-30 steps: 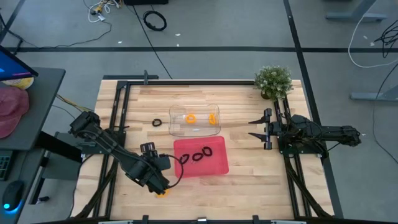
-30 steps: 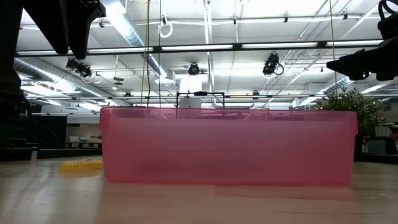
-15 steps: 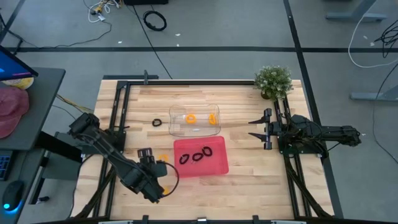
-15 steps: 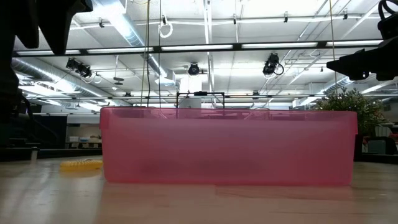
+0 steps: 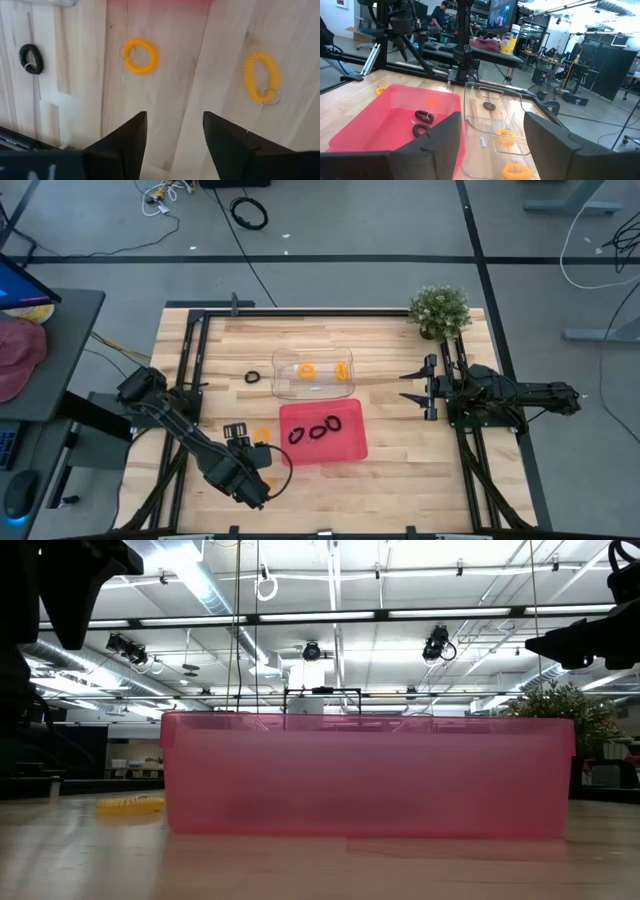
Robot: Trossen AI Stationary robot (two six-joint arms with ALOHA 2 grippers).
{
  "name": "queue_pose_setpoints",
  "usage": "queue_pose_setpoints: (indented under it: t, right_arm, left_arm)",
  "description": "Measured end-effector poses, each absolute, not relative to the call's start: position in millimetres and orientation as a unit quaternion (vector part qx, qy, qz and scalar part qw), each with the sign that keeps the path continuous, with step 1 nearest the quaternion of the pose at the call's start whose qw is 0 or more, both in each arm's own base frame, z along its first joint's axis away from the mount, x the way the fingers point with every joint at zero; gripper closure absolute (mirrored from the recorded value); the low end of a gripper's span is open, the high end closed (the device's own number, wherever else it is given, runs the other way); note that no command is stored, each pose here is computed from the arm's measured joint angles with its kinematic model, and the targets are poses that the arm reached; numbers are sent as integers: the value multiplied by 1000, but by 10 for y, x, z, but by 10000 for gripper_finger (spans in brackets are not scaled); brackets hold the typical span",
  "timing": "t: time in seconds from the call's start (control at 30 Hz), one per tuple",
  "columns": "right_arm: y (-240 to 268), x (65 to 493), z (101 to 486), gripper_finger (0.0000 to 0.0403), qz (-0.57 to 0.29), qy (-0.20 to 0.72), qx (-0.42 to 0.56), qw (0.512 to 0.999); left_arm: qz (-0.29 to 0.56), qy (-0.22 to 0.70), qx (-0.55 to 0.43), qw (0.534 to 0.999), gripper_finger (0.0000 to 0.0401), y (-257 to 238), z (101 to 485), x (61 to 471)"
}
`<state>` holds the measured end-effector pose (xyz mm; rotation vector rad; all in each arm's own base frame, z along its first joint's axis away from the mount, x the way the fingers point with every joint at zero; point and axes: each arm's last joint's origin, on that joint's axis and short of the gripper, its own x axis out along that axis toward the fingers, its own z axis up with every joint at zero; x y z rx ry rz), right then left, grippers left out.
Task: Sort spring keychains
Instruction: Put the yellow spring keychain into the transparent bin
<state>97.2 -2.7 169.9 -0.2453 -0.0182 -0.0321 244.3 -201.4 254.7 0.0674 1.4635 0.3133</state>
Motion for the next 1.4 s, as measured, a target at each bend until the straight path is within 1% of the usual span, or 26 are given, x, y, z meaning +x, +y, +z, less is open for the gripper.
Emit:
queue_pose_setpoints:
  t: [0.2,0.8,1.4]
  right_arm:
    - [-27,972,1699,181,-16,-9,-122,992]
    - [-27,972,1699,181,-16,-9,-122,992]
    - [-26,972,1699,181,-16,-9,-122,992]
  left_arm:
    - [137,670,24,729,210,-2022,2545,2443]
    - [141,666,32,732,190,-2022,2528,2455]
    - [157,652,31,741,190,-2016,2531,2468]
